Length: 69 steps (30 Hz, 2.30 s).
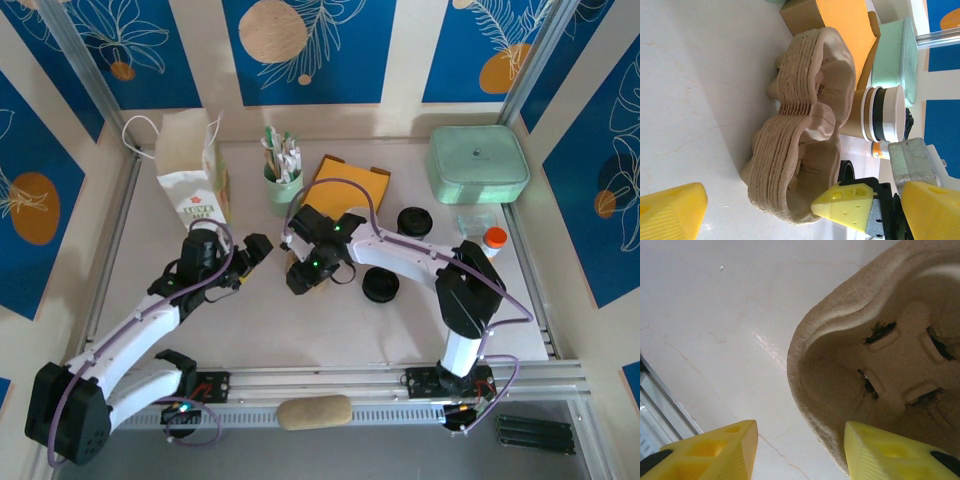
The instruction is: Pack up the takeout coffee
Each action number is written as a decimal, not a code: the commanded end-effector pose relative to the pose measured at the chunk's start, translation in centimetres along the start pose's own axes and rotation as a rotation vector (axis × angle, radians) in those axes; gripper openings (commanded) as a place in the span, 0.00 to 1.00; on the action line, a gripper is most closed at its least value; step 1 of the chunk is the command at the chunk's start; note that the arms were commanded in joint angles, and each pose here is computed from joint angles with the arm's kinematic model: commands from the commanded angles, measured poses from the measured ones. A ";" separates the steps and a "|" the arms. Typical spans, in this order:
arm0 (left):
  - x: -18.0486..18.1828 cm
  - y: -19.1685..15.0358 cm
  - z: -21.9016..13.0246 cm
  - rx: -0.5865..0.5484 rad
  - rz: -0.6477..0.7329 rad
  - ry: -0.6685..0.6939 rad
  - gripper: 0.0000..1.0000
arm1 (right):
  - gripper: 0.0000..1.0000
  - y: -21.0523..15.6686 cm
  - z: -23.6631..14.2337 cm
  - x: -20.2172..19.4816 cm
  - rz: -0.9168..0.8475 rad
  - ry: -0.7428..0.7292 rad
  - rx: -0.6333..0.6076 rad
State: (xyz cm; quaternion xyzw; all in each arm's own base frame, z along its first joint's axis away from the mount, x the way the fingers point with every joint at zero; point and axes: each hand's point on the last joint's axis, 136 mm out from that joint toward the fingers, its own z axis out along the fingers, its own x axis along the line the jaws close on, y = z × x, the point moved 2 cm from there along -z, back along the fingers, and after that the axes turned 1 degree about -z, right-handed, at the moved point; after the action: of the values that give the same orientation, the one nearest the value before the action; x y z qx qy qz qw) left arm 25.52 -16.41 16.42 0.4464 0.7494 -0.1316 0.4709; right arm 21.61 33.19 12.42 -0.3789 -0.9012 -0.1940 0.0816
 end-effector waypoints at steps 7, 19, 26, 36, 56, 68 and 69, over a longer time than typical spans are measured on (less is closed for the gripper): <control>0.2 -0.2 -0.1 0.014 0.008 -0.001 0.99 | 0.46 0.7 -0.1 0.2 -0.022 0.018 -0.013; 0.1 -0.2 -0.1 0.016 0.003 -0.009 0.99 | 0.48 0.9 -0.6 -0.4 -0.027 0.004 -0.028; 0.1 -0.2 0.0 0.018 0.004 -0.012 0.99 | 0.49 0.7 -0.1 -0.5 -0.025 0.009 -0.014; -0.1 -0.2 0.0 0.019 -0.002 -0.018 0.99 | 0.44 0.7 0.8 -0.7 -0.021 0.022 0.006; -0.4 -0.2 -0.1 0.020 -0.003 -0.029 0.99 | 0.21 2.0 -1.1 -0.1 -0.054 0.024 -0.057; -0.7 -0.1 -0.1 0.026 -0.003 -0.041 1.00 | 0.18 2.4 -1.7 0.0 -0.058 0.020 -0.075; -0.8 -0.1 0.0 0.028 -0.004 -0.042 0.99 | 0.18 2.4 -1.7 0.0 -0.059 0.020 -0.074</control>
State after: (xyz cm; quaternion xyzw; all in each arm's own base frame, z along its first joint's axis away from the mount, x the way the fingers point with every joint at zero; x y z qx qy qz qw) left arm 25.39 -16.70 16.62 0.4487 0.7444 -0.1430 0.4734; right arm 23.22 33.66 12.61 -0.3635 -0.9048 -0.2101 0.0715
